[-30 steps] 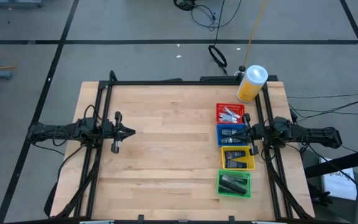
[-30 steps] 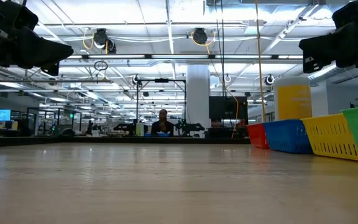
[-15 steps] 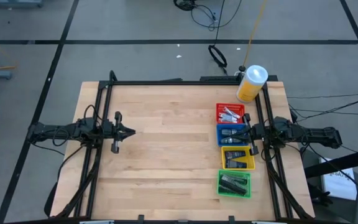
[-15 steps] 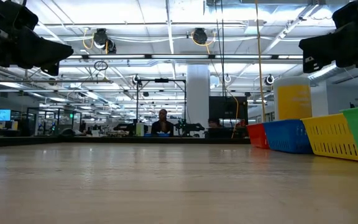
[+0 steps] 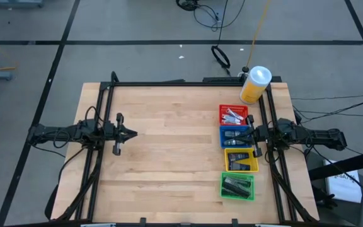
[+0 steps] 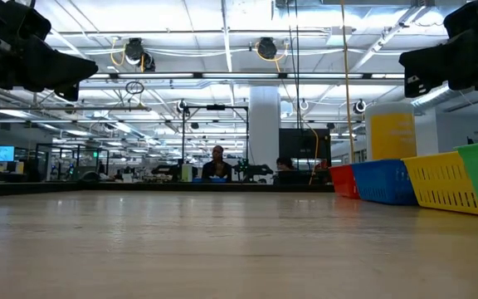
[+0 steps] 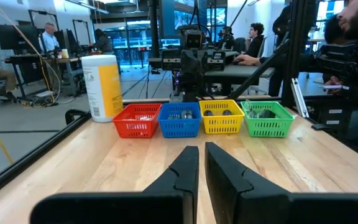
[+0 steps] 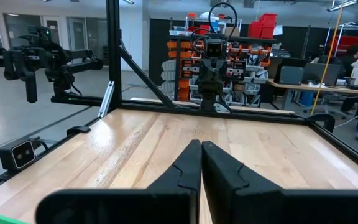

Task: Pick & Place Travel size toiletries
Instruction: Return to Home Position

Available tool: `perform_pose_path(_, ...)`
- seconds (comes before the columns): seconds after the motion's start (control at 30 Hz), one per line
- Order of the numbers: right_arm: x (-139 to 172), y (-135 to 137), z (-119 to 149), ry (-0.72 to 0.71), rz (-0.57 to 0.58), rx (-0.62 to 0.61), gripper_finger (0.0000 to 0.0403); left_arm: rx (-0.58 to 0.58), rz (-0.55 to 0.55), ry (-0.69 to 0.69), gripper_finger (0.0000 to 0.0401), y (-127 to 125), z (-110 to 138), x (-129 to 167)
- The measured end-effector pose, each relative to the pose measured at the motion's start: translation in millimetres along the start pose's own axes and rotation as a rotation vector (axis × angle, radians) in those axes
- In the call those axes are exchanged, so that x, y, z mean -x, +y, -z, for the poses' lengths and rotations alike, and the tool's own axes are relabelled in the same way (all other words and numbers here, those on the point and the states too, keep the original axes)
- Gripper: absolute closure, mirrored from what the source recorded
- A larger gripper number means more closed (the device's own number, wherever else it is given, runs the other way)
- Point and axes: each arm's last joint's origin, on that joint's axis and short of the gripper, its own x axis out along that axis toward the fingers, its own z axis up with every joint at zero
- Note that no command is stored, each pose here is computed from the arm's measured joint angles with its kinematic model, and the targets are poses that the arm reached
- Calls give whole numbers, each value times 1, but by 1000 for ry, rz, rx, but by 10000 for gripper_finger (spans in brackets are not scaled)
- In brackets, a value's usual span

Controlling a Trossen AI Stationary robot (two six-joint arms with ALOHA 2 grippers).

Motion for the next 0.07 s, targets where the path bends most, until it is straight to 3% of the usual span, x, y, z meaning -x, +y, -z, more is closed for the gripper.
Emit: perform_pose_path(0.07, 0, 0, 0, 0, 0, 0, 399, 0, 0, 0, 370, 0, 0, 0)
